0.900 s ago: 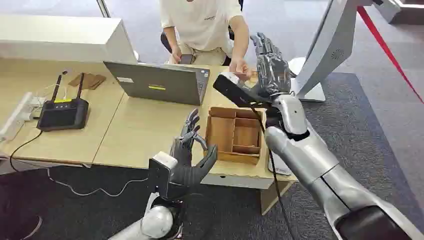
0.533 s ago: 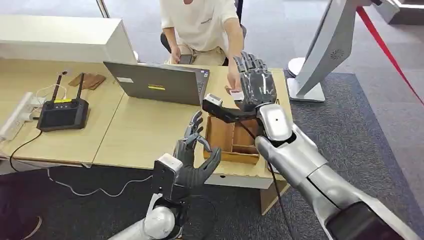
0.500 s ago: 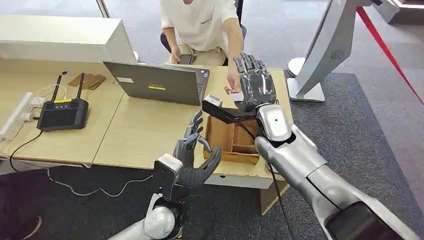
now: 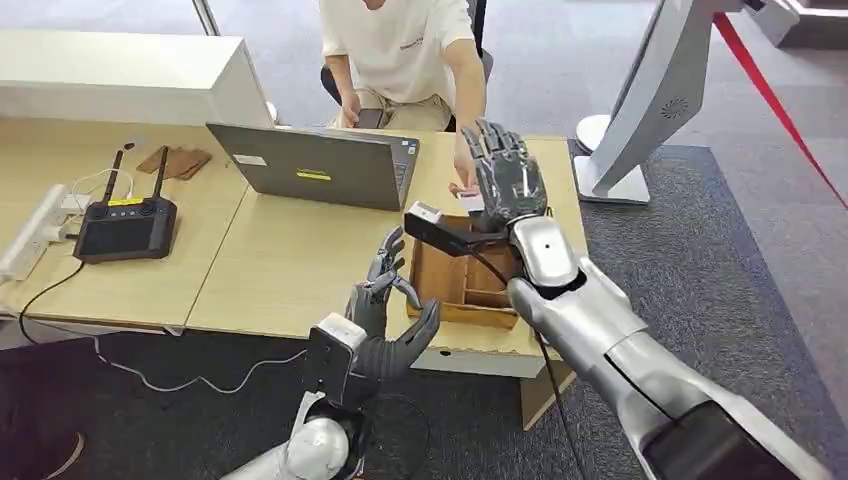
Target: Pass the card to the sensor for recognition and then transmit it.
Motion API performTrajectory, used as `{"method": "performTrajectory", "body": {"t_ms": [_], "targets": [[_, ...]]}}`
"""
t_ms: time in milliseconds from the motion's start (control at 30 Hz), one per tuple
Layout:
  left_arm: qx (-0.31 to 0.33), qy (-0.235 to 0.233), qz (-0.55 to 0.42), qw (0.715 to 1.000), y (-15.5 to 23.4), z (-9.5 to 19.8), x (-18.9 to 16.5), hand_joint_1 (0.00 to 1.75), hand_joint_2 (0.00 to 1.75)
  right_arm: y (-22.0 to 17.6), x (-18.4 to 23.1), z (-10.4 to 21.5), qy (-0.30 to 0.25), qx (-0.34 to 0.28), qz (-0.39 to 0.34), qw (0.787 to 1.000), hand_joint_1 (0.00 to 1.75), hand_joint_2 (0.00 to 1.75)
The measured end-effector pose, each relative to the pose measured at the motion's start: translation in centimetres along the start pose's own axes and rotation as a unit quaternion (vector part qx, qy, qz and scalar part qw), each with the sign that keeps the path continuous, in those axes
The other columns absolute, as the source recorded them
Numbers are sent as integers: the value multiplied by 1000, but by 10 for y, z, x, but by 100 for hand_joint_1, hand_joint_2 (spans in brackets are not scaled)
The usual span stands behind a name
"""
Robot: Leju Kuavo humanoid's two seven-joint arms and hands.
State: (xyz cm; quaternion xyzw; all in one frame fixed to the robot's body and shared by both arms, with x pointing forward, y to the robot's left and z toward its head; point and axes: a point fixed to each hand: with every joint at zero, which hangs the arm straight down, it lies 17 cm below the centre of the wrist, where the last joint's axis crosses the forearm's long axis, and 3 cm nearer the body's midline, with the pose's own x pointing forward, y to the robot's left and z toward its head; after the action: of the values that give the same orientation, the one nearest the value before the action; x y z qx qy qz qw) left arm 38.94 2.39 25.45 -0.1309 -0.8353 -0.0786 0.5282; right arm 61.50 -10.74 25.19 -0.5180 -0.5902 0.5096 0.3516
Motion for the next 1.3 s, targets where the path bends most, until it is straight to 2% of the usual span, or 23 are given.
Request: {"method": "performTrajectory", "body": {"t_ms": [900, 1300], "targets": [[0, 4, -7, 1000, 1, 6, -6, 0, 175, 5, -3, -1, 6, 4, -14, 1000, 175, 175], [13, 6, -35, 999, 12, 14, -10, 0, 175, -4, -12, -2, 19, -5, -65, 998, 175, 175]]}}
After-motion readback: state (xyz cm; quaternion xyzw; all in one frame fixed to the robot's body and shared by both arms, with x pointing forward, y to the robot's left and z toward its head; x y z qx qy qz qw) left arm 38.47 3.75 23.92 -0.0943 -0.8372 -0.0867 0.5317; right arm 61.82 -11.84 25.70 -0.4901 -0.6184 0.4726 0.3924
